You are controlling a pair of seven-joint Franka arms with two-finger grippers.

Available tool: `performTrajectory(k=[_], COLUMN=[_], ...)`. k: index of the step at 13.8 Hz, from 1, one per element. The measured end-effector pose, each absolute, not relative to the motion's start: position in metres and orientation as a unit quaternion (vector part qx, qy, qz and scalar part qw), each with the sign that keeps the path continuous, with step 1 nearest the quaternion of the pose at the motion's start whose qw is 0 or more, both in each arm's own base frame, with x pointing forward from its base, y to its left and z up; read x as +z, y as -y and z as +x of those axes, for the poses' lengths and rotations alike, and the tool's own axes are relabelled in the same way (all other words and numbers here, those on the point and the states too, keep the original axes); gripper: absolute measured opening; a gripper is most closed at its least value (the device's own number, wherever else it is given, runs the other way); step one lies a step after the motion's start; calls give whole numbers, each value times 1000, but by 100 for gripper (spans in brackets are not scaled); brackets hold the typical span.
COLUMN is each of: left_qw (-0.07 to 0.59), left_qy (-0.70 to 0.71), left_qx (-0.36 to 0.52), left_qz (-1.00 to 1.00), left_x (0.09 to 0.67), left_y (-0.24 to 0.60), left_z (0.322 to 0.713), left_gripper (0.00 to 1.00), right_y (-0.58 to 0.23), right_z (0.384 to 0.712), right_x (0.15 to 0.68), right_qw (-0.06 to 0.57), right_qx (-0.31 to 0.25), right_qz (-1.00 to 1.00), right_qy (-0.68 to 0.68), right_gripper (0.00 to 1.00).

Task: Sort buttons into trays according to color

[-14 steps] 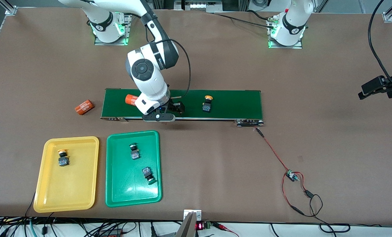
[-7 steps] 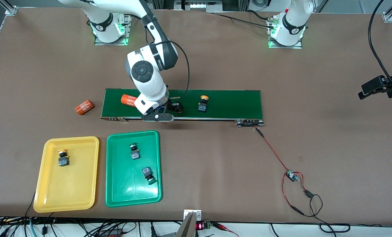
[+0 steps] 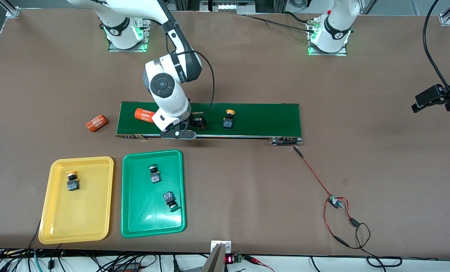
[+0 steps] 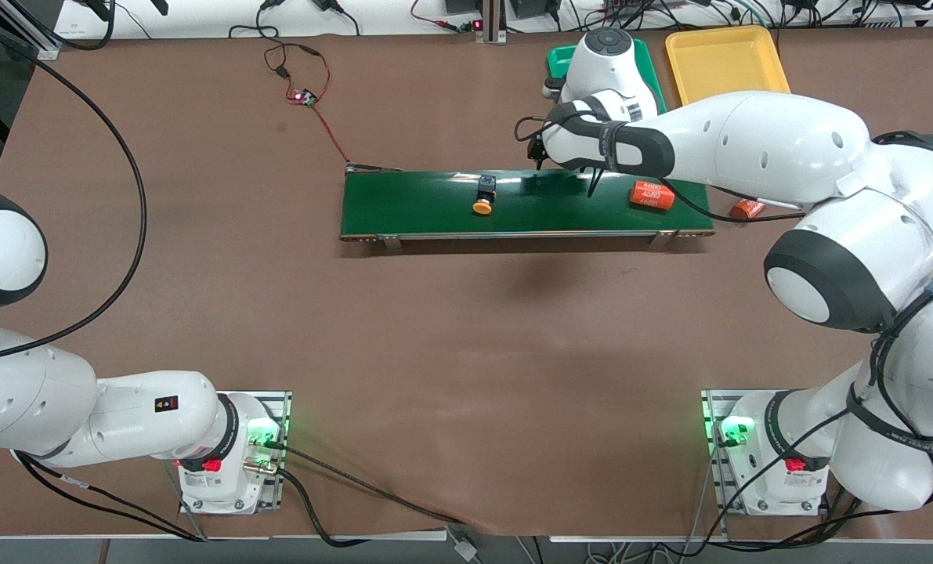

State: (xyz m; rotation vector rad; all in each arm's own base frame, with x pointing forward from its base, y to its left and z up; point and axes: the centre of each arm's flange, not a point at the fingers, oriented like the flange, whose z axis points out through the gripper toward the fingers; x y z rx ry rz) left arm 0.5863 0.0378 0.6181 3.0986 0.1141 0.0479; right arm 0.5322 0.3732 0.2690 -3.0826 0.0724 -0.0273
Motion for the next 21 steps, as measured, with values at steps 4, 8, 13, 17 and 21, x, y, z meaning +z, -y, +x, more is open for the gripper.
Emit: performTrajectory(k=[4,8,13,17,21], left_qw=[20,20,20,21,21], left_qy=[-37,-37,-36,-34,-33], left_qx=[14,13,13,13,13], left_qz=[999,999,999,999,999], left_x=[617,617,617,617,617], left_y=[-38,-38,-37,-34,-34], left_z=[586,586,586,586,586], left_gripper=[100,100,100,100,100], right_y=[-374,-375,-351,-229,-135], right_z=[531,526,539,591,606], right_x=[269,266,291,351,387], right_qw=[28,27,35,63,35], right_qx=[-6,15,25,30,29], right_qz=[-999,-999,-999,-998,-999], right_qy=[-23,-27,-16,-1,24], right_gripper=[100,100,100,100,100])
